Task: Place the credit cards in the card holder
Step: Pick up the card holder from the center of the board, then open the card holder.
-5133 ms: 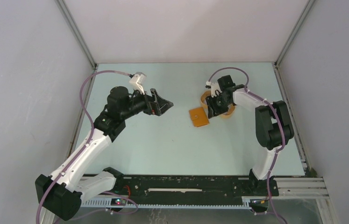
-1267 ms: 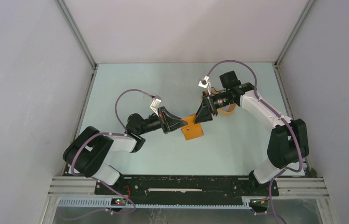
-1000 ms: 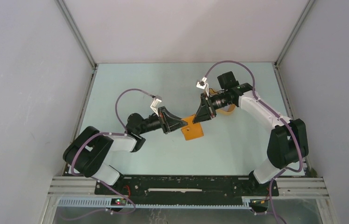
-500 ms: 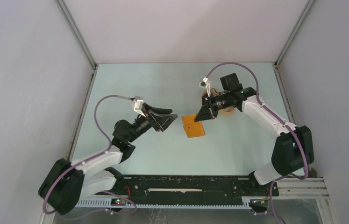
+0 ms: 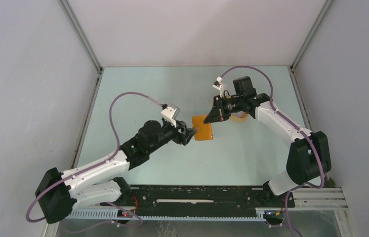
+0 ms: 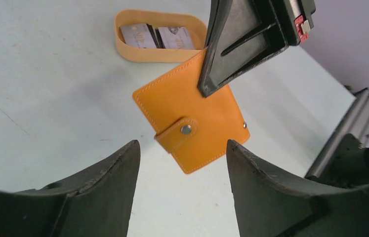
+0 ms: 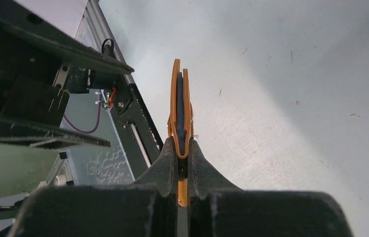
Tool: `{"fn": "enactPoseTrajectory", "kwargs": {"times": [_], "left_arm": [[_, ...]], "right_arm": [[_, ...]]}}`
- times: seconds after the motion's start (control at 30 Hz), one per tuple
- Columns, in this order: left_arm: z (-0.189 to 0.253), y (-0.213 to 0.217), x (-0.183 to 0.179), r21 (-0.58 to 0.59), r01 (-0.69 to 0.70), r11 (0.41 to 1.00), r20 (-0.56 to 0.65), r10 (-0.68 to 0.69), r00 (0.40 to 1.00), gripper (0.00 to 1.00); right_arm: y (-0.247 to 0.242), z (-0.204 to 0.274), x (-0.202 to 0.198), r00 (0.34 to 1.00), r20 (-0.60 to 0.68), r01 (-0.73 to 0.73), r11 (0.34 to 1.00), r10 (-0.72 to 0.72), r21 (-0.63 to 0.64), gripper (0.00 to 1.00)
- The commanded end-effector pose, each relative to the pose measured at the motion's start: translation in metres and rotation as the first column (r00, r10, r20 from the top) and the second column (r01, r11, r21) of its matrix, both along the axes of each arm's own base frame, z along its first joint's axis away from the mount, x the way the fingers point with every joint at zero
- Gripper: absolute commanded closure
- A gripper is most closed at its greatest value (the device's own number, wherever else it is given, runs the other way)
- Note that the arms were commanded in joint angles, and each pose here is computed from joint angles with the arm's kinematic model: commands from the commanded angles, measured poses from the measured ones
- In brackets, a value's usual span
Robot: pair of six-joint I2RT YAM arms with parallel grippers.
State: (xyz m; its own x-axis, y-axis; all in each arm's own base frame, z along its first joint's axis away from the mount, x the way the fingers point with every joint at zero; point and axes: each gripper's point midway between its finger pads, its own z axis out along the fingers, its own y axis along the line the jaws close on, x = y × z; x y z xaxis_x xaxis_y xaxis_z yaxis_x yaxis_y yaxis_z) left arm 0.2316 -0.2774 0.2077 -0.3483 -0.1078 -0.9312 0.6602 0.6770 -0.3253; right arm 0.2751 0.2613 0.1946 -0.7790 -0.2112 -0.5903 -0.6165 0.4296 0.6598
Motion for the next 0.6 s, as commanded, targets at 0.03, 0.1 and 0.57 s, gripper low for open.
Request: {"fn": "enactPoseTrajectory", "kwargs": {"times": [0.03, 0.1, 0.57], "left_arm": [[0.003, -0.002, 0.019, 0.206, -0.070, 0.976, 0.061, 0.059, 0.996, 0.32], [0.001, -0.009, 0.021, 0.228, -0.050, 0.972, 0.062, 0.036, 0.997, 0.32], [-0.008, -0.045, 0.032, 0.315, 0.061, 0.947, 0.019, -0.070, 0.997, 0.39]], "right_arm": [[0.002, -0.001, 0.003, 0.999, -0.053, 0.014, 1.000, -0.013, 0.028, 1.00], [0.002, -0.002, 0.003, 0.998, -0.060, 0.015, 0.999, -0.014, 0.028, 1.00], [0.000, -0.006, 0.004, 0.996, -0.084, 0.011, 0.999, -0.008, 0.038, 1.00]]}}
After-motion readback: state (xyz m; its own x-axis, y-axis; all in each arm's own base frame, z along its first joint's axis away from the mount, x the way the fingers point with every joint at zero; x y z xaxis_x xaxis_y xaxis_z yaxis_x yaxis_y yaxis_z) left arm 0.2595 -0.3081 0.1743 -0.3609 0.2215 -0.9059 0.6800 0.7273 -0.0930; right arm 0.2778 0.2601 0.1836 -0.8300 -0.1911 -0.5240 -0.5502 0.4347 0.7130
